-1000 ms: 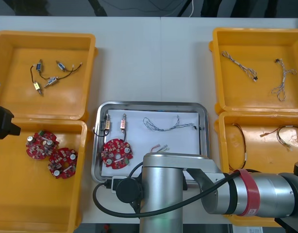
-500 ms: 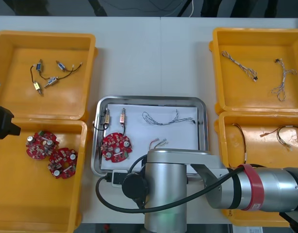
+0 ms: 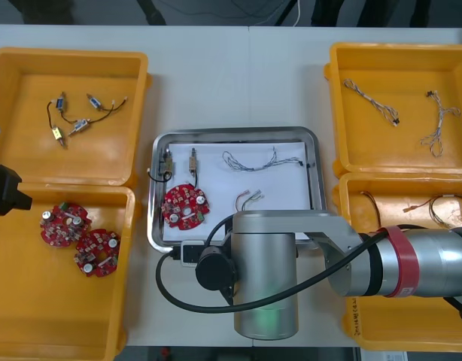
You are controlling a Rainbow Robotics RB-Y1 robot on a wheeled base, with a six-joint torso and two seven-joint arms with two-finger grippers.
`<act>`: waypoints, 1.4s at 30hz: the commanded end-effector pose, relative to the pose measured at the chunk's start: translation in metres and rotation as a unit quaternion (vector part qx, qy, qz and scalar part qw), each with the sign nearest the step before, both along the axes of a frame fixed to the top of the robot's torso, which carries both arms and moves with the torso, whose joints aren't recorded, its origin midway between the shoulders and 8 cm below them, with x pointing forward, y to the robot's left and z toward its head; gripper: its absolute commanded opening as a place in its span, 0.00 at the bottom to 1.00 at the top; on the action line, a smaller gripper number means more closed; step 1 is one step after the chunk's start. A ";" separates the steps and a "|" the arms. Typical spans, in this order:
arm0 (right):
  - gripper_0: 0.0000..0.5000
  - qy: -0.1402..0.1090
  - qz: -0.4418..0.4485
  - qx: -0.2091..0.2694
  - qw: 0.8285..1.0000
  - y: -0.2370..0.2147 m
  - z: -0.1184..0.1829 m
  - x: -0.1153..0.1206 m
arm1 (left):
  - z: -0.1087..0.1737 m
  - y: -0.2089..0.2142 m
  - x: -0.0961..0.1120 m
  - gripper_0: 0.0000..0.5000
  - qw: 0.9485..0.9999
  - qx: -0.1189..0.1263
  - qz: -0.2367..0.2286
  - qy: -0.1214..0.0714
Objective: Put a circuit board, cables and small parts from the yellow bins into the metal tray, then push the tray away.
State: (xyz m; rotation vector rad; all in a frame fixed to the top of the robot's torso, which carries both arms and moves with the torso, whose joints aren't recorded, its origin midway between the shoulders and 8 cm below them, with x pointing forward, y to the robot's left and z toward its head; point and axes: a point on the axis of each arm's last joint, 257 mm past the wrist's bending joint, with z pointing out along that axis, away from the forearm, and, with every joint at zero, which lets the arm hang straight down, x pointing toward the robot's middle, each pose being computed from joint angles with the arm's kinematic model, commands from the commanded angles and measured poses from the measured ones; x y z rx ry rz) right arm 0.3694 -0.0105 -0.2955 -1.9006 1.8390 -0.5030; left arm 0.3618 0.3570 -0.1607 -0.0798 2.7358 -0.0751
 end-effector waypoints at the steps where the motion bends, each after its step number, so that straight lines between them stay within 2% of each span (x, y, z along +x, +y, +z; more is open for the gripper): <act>1: 0.00 -0.026 -0.004 0.011 1.000 0.006 0.018 0.017 | 0.012 0.016 -0.006 1.00 0.999 0.037 -0.024 -0.008; 12: 0.00 -0.060 -0.009 0.006 0.998 0.007 0.037 0.047 | 0.012 0.016 -0.006 1.00 0.999 0.037 -0.024 -0.008; 42: 0.00 -0.118 -0.029 0.008 0.993 0.006 0.070 0.118 | 0.012 0.016 -0.006 1.00 0.999 0.037 -0.024 -0.008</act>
